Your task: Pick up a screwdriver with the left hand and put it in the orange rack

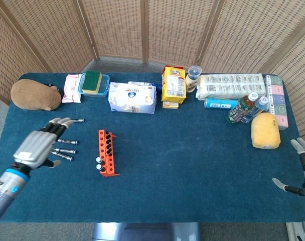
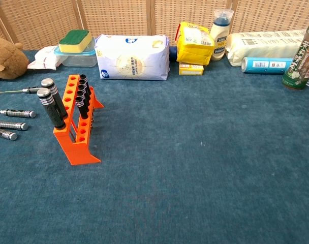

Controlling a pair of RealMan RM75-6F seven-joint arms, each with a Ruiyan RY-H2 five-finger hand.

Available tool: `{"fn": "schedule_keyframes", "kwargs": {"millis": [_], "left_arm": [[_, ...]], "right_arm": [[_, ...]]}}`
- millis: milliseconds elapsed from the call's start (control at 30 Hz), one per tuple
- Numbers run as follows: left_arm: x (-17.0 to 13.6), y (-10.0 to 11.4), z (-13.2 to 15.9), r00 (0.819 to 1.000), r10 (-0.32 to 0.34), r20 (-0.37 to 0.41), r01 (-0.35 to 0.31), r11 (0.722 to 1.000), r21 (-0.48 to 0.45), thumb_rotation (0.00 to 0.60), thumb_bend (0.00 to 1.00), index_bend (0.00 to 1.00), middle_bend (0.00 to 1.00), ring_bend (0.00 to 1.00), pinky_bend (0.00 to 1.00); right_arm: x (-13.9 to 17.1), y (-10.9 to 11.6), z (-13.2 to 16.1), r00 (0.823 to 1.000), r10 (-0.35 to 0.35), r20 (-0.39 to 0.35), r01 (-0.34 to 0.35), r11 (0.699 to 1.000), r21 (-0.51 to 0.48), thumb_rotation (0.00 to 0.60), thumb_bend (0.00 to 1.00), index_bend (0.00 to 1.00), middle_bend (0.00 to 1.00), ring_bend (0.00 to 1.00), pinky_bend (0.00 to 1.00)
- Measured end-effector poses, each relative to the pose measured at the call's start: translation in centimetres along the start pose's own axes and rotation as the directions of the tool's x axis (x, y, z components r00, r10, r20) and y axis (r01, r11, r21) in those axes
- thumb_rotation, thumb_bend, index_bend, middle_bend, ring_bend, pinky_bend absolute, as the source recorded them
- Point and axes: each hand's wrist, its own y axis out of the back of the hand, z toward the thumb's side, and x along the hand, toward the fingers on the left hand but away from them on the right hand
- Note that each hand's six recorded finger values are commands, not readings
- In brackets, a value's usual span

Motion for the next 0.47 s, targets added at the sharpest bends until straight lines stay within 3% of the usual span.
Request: {"fn": "schedule_keyframes", "kwargs": {"millis": [167,300,467], "left_arm": [[-3.6,-1.5,-5.8,0.987,0.123,-0.108,-0.117,0.992,0.055,0.600,0.08,0.00,0.00,0.00,0.19],[-6.7,-4.5,-9.6,0.967,0.170,-0.189,-0.162,0.985,0.057,0.600,0.08,0.00,0.00,0.00,0.17],[-9.3,-7.4,-10.6,0.955,0.181,-0.235,-0.181,0.983,0.024,0.600,0.08,0.00,0.00,0.00,0.17]], "right_arm": [[0.0,-0.2,0.1,1.000,0.000,-0.009,0.000,1.000,0.010,0.600,0.00,0.03,0.02,0.02,0.00],[0.1,-0.4,0.4,1.000,0.001,-0.021,0.000,1.000,0.017,0.600,0.00,0.03,0.01,0.02,0.00],[0.3,-0.2,0.5,1.000,-0.010,-0.024,0.010,1.000,0.014,0.600,0.00,0.03,0.01,0.02,0.00]]}}
